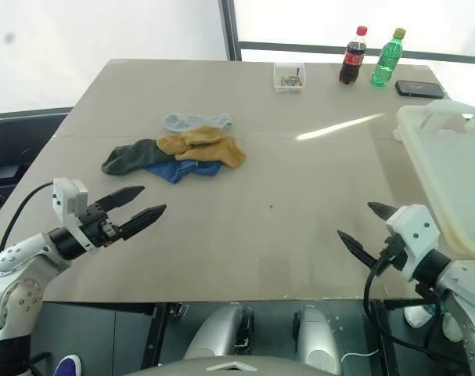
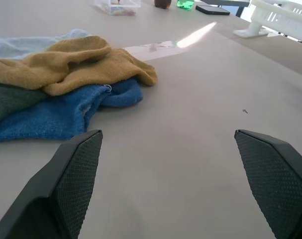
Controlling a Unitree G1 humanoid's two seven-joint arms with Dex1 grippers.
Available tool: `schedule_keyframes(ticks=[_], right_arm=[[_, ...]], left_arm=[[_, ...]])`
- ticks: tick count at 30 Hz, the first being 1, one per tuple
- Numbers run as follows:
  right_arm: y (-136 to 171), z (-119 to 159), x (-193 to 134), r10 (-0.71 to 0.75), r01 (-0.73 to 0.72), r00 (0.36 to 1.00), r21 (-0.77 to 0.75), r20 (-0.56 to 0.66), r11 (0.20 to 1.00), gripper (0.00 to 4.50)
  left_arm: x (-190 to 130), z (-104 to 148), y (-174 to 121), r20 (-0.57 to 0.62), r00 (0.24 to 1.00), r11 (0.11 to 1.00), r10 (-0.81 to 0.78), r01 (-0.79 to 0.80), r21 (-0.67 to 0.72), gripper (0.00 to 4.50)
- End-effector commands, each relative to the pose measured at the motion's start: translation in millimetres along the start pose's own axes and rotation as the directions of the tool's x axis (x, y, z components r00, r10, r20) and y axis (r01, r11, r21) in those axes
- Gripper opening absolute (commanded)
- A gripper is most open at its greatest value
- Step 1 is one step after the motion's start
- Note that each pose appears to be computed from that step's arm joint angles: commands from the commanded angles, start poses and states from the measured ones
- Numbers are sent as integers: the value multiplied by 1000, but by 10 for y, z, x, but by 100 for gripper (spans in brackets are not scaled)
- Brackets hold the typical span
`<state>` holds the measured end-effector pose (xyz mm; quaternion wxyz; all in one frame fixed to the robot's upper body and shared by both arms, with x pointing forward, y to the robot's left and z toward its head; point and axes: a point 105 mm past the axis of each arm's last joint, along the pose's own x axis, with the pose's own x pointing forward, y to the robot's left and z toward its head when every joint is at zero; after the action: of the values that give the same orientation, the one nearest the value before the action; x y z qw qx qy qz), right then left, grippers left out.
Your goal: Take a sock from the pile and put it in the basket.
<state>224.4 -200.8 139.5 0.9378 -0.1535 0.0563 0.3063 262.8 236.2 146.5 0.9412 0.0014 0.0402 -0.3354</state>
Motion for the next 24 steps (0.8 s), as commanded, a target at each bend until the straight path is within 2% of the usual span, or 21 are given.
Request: schedule_keyframes(ticks=[1,7,10,13,18,21,24], right_arm=[[58,125,35,19,-18,998,-31,55,999,445],[191,350,195,111,-104,979,-48,173,993,445],[326,587,372,214,-193,940,-105,264,976,445],[434,783,543,288,-251,899,-148,330,956,445],[446,922,755,290,-238,884,-180,367,954,445],[443,966,797,269,-211,885,-188,380,959,445],[448,967,780,250,-190,891,-189,380,963,445]], left_arm=[[61,70,-16,10,1000,999,14,-14,30,449],[230,174,154,-1,985,980,174,-173,98,449],[399,209,370,-124,949,939,289,-255,232,449],[710,429,510,-104,945,907,309,-260,330,449],[1210,510,757,-113,912,856,395,-320,407,449],[1560,442,704,-143,921,857,363,-270,440,449],[1739,414,676,-153,928,857,340,-238,457,449]])
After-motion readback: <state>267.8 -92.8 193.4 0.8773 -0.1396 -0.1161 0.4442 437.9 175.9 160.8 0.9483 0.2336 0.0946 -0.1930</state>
